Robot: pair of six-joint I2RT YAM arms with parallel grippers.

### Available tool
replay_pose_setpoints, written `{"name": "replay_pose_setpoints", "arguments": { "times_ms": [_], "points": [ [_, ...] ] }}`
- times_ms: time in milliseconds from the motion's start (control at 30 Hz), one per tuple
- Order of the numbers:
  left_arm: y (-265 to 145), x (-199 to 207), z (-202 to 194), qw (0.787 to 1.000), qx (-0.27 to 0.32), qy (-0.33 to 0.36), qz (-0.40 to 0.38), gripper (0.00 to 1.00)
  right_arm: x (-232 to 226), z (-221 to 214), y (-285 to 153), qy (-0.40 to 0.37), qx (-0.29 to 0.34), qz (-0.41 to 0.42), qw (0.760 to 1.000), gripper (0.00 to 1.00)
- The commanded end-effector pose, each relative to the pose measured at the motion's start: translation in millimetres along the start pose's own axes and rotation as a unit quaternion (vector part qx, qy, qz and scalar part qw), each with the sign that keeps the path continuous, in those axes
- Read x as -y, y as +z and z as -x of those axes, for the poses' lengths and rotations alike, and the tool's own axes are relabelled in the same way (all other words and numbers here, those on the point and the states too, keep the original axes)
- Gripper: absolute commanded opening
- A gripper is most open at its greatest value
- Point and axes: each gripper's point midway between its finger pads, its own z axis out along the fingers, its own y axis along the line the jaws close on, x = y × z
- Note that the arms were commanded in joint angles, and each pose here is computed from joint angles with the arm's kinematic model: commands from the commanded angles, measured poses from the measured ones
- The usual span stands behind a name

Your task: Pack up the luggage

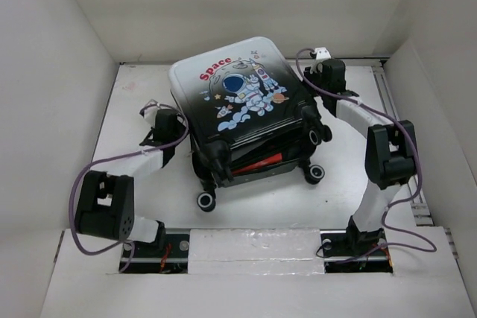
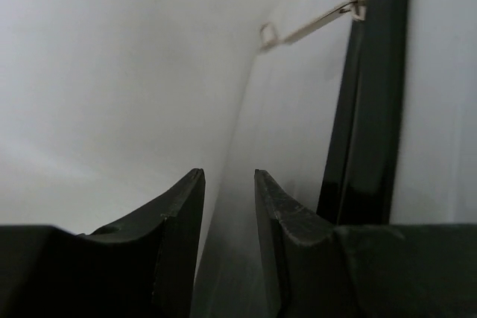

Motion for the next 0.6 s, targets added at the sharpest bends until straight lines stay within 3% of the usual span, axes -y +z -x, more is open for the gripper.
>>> {"name": "replay_pose_setpoints", "arguments": {
  "times_ms": [0,133,267,300,367,433,467,533,567],
  "points": [
    [-35.4,36.5,-87.1,0.989,-0.112,0.048,-0.082,0.29,-62.3,16.5,21.3,-0.039,-0.014,0.116,0.992,0.14],
    [-57.9,36.7,-122.1,0.986,-0.13,0.036,-0.1,0.29,-108.3,8.4,40.0,-0.061,-0.04,0.171,0.982,0.14],
    [-90.4,45.4,-120.8,0.987,-0.1,0.033,-0.122,0.29,-161.9,13.2,59.7,-0.077,-0.044,0.229,0.969,0.14],
    [-93.5,43.3,-111.0,0.99,-0.074,0.033,-0.115,0.29,-185.0,38.6,56.1,-0.085,-0.03,0.247,0.965,0.14],
    [-105.7,44.5,-98.6,0.991,-0.047,0.032,-0.12,0.29,-193.9,45.8,65.1,-0.087,-0.032,0.252,0.963,0.14],
    [-120.6,43.8,-73.2,0.992,-0.002,0.022,-0.126,0.29,-202.3,85.2,55.2,-0.096,0.004,0.246,0.965,0.23],
    [-124.4,42.9,-66.1,0.991,0.012,0.014,-0.131,0.29,-196.2,92.5,54.7,-0.09,0.01,0.241,0.966,0.35],
    [-138.0,47.6,-42.9,0.987,0.051,0.001,-0.15,0.32,-174.6,134.5,35.4,-0.074,0.051,0.219,0.972,0.47],
    [-142.3,50.8,-36.2,0.985,0.062,-0.001,-0.16,0.32,-165.0,147.2,27.8,-0.073,0.064,0.211,0.973,0.58]
  ]
}}
